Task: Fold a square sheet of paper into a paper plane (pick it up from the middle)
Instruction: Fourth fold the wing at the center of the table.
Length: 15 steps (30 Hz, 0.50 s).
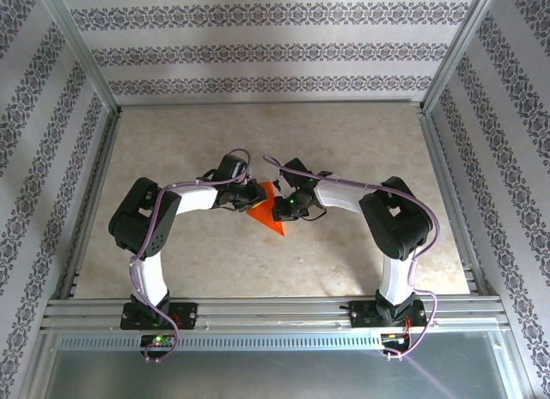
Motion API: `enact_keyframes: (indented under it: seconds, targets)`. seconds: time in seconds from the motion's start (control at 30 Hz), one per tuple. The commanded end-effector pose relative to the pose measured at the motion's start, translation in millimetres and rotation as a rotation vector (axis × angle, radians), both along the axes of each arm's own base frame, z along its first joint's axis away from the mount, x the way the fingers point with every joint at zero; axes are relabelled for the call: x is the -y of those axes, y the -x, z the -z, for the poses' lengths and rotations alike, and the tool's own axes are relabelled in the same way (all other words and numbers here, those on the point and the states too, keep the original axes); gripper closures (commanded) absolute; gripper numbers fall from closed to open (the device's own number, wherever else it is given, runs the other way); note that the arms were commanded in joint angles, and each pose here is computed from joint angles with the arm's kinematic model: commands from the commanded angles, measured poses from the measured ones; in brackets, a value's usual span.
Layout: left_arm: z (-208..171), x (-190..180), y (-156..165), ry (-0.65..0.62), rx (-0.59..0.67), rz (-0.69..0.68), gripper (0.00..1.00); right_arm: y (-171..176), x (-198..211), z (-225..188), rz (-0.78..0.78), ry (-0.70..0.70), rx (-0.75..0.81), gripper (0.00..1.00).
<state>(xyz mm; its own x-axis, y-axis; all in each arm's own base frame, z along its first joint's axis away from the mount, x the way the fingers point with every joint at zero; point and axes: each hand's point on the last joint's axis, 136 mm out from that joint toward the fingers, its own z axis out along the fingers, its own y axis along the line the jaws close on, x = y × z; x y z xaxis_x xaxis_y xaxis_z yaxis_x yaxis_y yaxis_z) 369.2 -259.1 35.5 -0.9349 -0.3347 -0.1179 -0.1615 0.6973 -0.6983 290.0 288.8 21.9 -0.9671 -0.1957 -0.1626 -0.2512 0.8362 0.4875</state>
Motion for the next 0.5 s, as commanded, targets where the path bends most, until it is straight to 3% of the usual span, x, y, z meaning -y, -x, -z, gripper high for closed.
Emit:
enact_keyframes:
  seconds: [0.0, 0.23, 0.47]
  targets:
    - [3, 5, -3, -0.002, -0.007, -0.001, 0.85, -6, 9, 8, 0.038, 0.048, -0.015, 0.9]
    - [9, 4, -4, -0.019, -0.021, 0.002, 0.84, 0, 5, 13, 0.021, 0.03, -0.052, 0.9]
    - [25, -6, 5, -0.082, -0.087, -0.017, 0.85, -5, -9, -14, -0.017, -0.051, -0.003, 0.9]
